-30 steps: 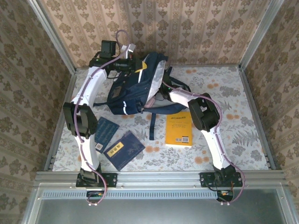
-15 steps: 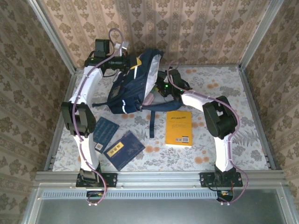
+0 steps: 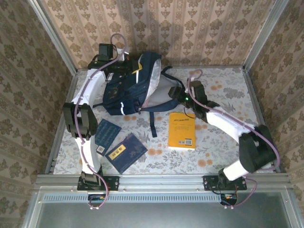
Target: Pack the student bag
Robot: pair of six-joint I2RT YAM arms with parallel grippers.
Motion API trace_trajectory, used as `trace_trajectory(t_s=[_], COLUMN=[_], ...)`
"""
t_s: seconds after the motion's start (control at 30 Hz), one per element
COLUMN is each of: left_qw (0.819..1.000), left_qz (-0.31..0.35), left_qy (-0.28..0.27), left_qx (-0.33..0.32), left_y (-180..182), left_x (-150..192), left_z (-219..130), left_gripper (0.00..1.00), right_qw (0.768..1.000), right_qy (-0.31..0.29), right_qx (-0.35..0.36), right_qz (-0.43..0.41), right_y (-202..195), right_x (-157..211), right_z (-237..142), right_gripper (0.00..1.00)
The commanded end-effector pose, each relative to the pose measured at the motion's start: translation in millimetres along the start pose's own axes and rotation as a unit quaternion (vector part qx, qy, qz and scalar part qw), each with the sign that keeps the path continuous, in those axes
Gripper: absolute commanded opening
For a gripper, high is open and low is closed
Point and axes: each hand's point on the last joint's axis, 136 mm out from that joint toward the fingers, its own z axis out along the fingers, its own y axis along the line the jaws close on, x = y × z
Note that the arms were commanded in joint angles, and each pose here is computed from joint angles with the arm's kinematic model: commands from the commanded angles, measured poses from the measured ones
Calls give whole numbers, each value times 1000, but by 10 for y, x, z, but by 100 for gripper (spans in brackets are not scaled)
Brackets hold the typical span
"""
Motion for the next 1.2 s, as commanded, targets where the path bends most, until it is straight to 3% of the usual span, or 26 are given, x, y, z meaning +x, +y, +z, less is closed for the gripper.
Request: trace_trajectory(t_s=[0.0, 0.1, 0.23, 0.33, 0.53, 0.67, 0.83, 0.97, 1.17], left_qw=[1000, 999, 998, 997, 996, 995, 991, 984, 976], left_qz=[14, 5, -15, -30, -12, 17, 22, 24, 14], left_qy=[11, 27, 41, 39, 17, 32, 95, 145, 176], left_qx=[-22, -31, -50, -62, -84, -97, -86, -101, -129], left_y=[134, 225, 393, 501, 287, 9, -152, -62, 226], left_x=[103, 270, 506, 644, 798, 1099, 1760, 2223, 2583], left_z=[246, 433, 596, 584, 396, 455, 804, 1028, 1181], left_gripper=[2, 5, 17, 20, 41, 45, 51, 54, 57], right_qw=[996, 994, 993, 990, 983, 981, 976, 972, 973], right_qy=[-5, 10, 22, 43, 50, 57, 73, 80, 93], right_qx=[77, 90, 100, 108, 142, 168, 202, 218, 210], right_qz=[-39, -56, -60, -82, -102, -79, -43, -24, -21], right_y=[-415, -533, -697, -783, -1023, -1211, -1433, -1548, -1599], right_x=[150, 310, 470, 587, 703, 790, 884, 922, 1003], right_z=[-289, -486, -693, -795, -921, -930, -882, -867, -780], right_gripper=[65, 65, 63, 64, 71, 73, 76, 77, 82])
